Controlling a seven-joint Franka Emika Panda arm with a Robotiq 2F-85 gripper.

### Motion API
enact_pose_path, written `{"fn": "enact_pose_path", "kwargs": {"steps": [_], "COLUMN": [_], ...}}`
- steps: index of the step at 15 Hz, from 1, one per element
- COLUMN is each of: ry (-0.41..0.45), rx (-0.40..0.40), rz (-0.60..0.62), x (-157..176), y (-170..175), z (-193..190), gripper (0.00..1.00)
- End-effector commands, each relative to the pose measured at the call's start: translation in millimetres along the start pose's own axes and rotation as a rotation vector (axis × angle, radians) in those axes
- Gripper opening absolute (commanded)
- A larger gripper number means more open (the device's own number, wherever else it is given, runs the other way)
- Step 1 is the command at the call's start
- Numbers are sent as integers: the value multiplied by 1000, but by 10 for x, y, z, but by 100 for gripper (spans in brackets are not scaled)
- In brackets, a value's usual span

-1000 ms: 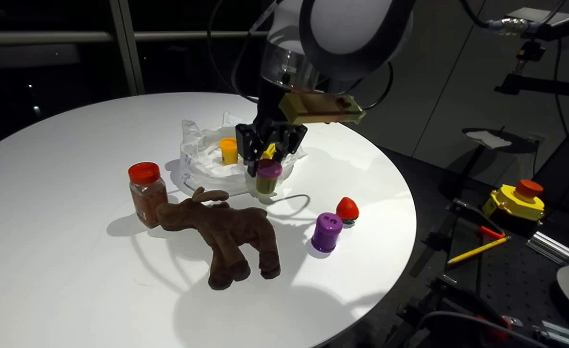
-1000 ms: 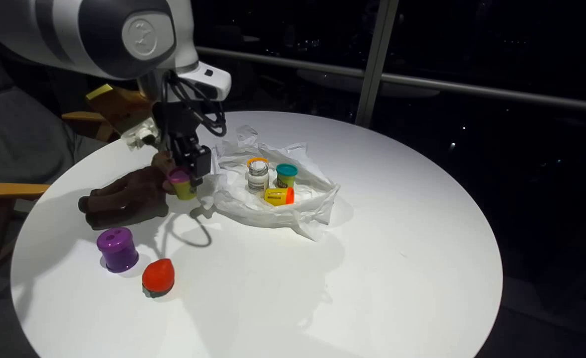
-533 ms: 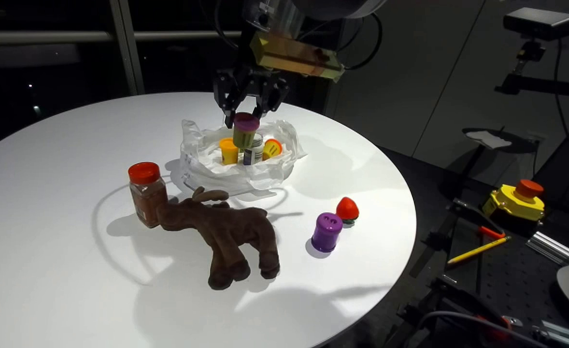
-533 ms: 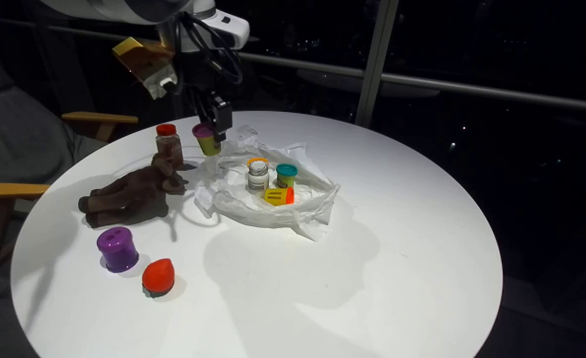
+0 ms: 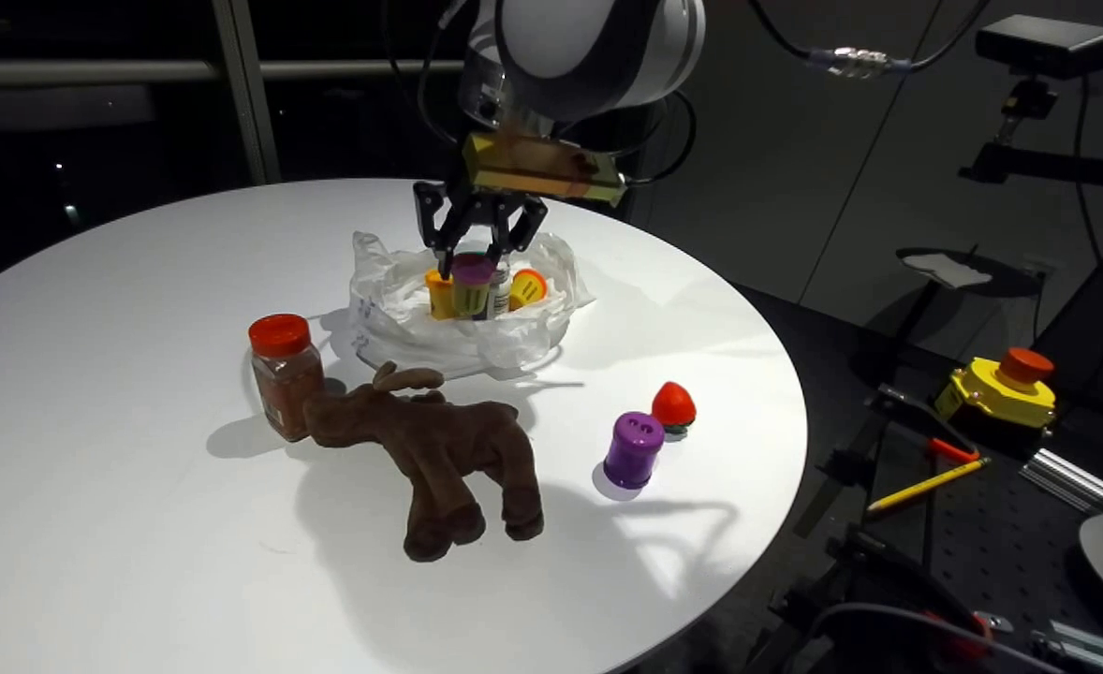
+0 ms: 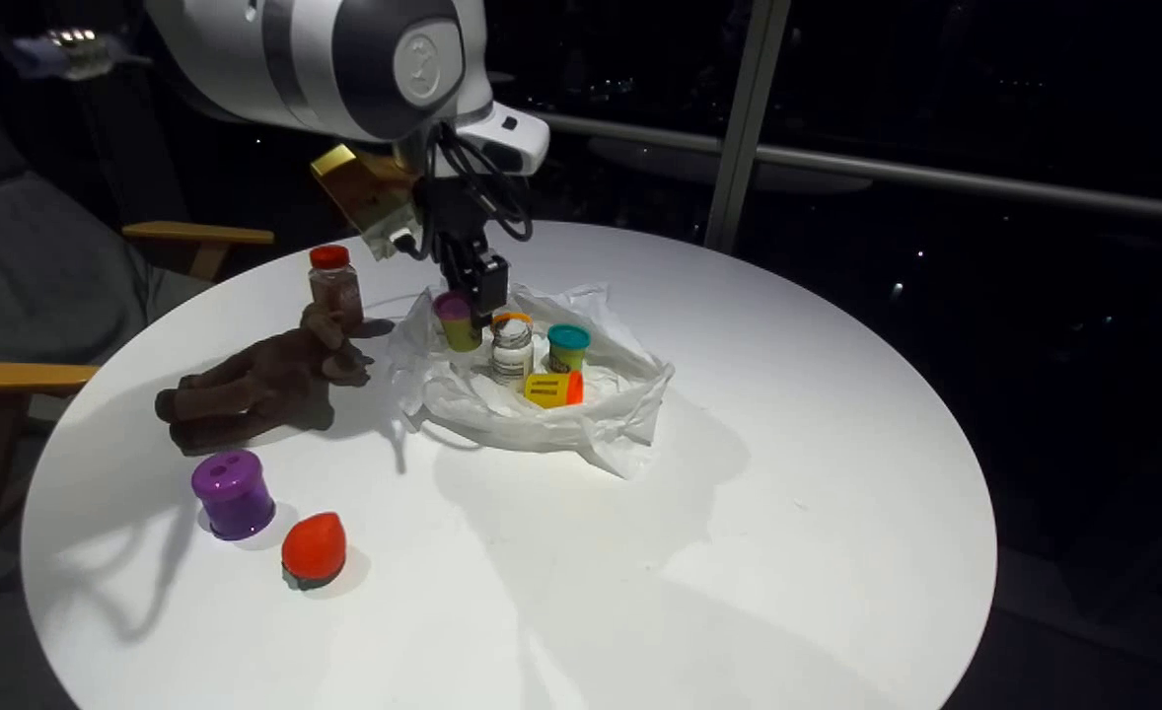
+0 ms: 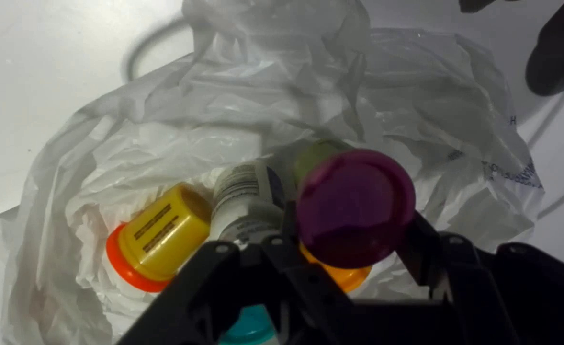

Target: Put all the objects on the table into the white plastic bag

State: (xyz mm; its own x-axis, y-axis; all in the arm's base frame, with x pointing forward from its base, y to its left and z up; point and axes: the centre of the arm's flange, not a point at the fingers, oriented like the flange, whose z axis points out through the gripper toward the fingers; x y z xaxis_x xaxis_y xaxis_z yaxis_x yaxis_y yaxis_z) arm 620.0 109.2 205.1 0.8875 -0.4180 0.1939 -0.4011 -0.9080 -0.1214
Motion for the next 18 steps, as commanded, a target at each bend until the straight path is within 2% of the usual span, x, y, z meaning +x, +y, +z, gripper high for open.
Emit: {"fn": "enact_pose_path", "kwargs": {"steps": [1, 5, 6, 7, 8, 9, 12, 15, 18], "ry": [-7, 0, -1, -1, 3, 9, 35, -14, -77], "rx": [14, 27, 31, 35, 40, 47, 48, -29, -95], "rz": [36, 44, 44, 46, 46, 45, 35, 46, 75], "x": [202, 215, 214, 211, 218, 204, 116, -116, -543], "y": [-100, -183, -206, -213, -218, -232, -272, -237, -81], "z": [310, 433, 428, 433, 408, 341, 42, -347, -548], "gripper": [21, 21, 34, 70, 71, 77, 100, 100, 100]}}
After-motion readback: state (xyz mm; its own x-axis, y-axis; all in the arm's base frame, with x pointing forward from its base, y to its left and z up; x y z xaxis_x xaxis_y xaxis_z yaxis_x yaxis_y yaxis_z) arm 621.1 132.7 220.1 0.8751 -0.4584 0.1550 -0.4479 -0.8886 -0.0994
